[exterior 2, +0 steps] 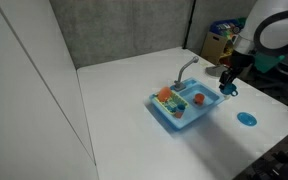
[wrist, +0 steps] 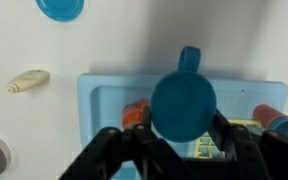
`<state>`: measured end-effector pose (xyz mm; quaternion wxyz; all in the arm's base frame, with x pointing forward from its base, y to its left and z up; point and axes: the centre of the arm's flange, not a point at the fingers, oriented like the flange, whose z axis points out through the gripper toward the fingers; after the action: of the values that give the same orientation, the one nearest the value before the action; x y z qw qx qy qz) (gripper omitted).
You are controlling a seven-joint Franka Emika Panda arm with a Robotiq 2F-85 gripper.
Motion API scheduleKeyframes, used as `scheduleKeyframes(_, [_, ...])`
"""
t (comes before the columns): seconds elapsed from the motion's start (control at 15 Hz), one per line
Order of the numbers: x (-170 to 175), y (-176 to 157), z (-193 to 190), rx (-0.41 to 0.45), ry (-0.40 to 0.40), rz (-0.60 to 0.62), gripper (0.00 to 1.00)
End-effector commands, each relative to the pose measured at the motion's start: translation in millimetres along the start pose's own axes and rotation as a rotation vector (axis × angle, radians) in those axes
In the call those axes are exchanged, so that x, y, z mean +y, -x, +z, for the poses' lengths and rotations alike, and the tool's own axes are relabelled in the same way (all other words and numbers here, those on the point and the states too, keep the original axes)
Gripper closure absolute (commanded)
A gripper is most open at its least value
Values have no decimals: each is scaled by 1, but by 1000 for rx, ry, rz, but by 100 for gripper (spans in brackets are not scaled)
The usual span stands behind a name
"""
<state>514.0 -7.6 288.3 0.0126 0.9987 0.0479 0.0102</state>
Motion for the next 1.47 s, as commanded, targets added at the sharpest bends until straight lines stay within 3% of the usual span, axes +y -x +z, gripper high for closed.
scheduleKeyframes(0.0, [-34,-18,-24,-32,7,-43,68])
scheduleKeyframes(0.6, [-112,-46,-35,-43,-2,-99,68])
scheduleKeyframes(1.07, [-137,-55,-26,-22,-15,-118,68])
scheduleKeyframes(1.13, [-133,-45,-23,-40,-19,-139,43])
scheduleKeyframes(1.4, [-134,-47,-23,-34,-20,-137,43])
